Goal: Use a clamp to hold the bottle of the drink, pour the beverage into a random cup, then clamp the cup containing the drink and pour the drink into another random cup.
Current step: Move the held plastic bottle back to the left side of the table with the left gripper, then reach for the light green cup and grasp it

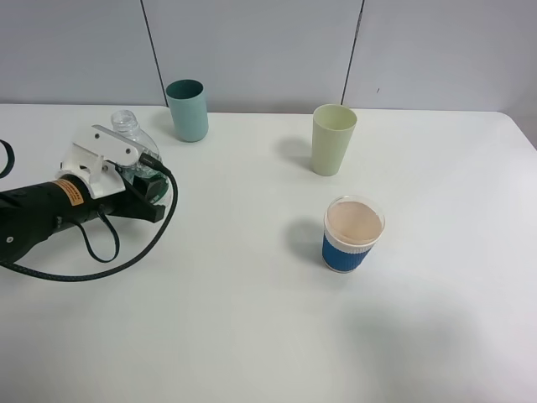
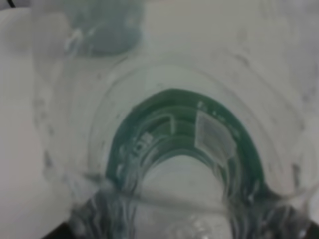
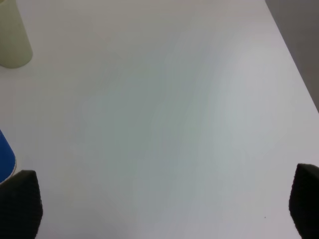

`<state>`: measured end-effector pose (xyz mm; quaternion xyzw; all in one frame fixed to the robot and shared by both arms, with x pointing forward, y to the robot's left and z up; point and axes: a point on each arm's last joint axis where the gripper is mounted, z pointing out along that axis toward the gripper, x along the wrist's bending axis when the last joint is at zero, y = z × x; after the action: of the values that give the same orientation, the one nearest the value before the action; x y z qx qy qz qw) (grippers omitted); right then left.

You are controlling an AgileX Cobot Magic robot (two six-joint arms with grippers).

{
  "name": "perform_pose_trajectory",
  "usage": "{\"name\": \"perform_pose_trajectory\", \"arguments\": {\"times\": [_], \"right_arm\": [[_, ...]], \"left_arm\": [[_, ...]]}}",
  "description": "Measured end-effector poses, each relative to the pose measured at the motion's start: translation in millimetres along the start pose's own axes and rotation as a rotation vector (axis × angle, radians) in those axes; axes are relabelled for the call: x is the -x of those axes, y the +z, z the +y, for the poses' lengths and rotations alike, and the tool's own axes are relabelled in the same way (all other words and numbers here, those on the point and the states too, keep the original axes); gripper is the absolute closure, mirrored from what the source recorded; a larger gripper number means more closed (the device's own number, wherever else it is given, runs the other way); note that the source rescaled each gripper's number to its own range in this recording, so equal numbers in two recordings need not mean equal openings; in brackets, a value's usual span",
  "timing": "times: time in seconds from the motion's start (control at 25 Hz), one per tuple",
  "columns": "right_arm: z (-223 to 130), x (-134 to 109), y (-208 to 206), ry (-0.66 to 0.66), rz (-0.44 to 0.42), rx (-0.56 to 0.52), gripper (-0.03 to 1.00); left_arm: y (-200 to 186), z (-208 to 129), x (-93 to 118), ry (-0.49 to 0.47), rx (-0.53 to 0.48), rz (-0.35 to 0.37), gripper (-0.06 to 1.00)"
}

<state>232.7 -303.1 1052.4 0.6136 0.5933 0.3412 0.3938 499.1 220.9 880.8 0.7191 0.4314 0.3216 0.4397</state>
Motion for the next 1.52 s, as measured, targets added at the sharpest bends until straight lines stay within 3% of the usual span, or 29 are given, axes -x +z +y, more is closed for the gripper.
{"name": "perform_pose_trajectory", "arguments": {"times": [0.44, 0.52, 0.6, 0.64, 0.72, 0.8, 1.24, 1.52], "right_arm": [[0, 0, 0, 0.0, 0.0, 0.0, -0.03], [0, 0, 0, 0.0, 0.0, 0.0, -0.03], [0, 0, 0, 0.0, 0.0, 0.0, -0.03], [0, 0, 0, 0.0, 0.0, 0.0, -0.03], [0, 0, 0, 0.0, 0.0, 0.0, -0.03], [0, 0, 0, 0.0, 0.0, 0.0, -0.03], [0, 0, 0, 0.0, 0.0, 0.0, -0.03], [0, 0, 0, 0.0, 0.0, 0.0, -0.03]], "left_arm": [[6, -11, 3, 0.001, -0.004, -0.021, 0.92], [6, -11, 3, 0.002, 0.0, -0.021, 0.79], [6, -10, 3, 0.004, 0.008, -0.022, 0.53], [6, -9, 3, 0.004, 0.022, -0.021, 0.31], [7, -9, 3, 0.004, 0.037, -0.021, 0.07], [7, -8, 3, 0.004, 0.042, -0.021, -0.01], [-17, 2, 4, 0.006, 0.072, -0.009, -0.04], [-64, 4, 3, -0.034, 0.098, 0.065, -0.04]]}}
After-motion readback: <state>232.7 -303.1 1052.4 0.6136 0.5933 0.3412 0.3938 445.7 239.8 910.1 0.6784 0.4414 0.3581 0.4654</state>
